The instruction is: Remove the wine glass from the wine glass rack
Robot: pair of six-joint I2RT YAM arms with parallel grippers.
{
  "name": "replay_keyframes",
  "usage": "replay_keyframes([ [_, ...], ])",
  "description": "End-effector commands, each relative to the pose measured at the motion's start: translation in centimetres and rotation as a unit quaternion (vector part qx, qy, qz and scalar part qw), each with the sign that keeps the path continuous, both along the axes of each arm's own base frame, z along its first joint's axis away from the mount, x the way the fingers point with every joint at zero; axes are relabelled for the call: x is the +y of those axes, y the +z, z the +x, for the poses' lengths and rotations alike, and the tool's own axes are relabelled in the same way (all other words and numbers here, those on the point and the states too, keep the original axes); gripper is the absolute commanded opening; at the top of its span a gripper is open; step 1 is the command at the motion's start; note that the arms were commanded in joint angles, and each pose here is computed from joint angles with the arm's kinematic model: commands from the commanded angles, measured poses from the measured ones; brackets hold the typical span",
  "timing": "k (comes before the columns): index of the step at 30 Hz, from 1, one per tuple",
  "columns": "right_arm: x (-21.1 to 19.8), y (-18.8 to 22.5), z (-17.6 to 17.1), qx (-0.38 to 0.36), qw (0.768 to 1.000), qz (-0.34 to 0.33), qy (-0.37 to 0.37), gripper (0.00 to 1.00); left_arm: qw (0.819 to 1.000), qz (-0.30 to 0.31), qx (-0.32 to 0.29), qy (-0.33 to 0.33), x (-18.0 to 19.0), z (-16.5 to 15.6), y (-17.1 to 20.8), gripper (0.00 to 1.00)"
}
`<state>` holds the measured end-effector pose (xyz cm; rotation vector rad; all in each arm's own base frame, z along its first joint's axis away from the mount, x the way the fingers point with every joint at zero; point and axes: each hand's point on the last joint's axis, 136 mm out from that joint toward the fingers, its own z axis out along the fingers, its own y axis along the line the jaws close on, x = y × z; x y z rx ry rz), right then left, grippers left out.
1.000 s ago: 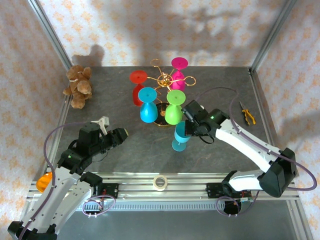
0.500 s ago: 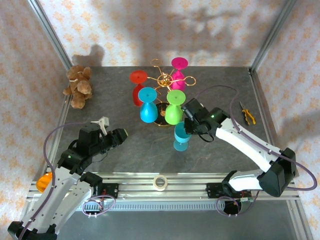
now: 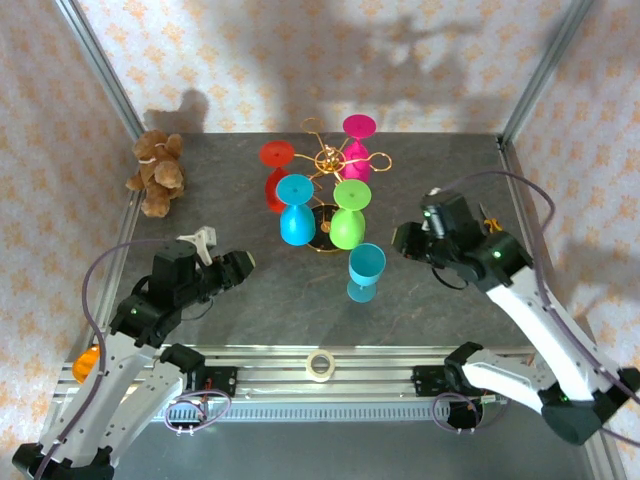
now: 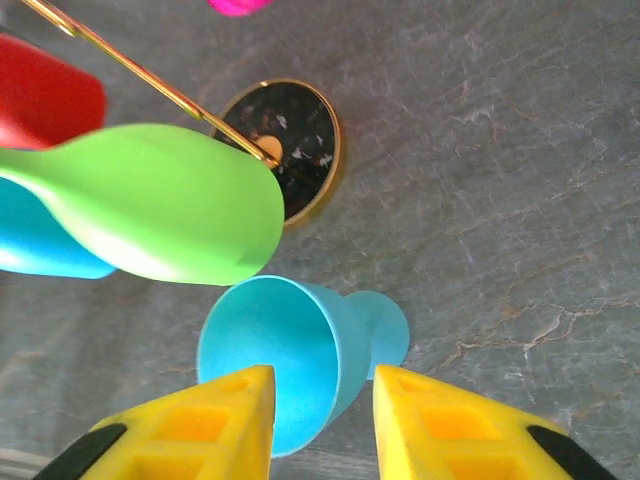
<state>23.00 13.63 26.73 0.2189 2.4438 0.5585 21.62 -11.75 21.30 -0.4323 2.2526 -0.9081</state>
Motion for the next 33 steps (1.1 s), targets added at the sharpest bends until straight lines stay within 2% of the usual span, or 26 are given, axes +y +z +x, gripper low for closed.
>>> replay_keyframes([
  [1,1.1,1.6,-0.4,-0.004,0.997,0.082,0.014,0.37,1.0,0.012,-0.024,0.007,0.3,0.6,1.5,0.47],
  [4,2.1,3.8,0.2,-0.029,0.988,0.151,0.022,0.46,0.999,0.003,-0.035,0.009,0.2,1.0,2.2,0.47],
  [7,3.1,5.9,1.0,-0.056,0.979,0.195,0.034,0.5,0.999,-0.003,-0.041,0.012,0.1,1.3,2.8,0.47],
  [13,4.3,8.0,2.8,-0.087,0.965,0.246,0.036,0.53,0.998,-0.019,-0.058,0.019,0.0,1.7,3.8,0.47],
  [18,5.3,8.4,3.9,-0.091,0.957,0.273,0.042,0.49,0.998,-0.02,-0.058,0.018,-0.1,1.9,4.0,0.47],
  [33,7.1,7.2,6.6,-0.073,0.953,0.289,0.047,0.33,0.998,-0.02,-0.055,0.017,-0.4,2.4,3.9,0.47],
])
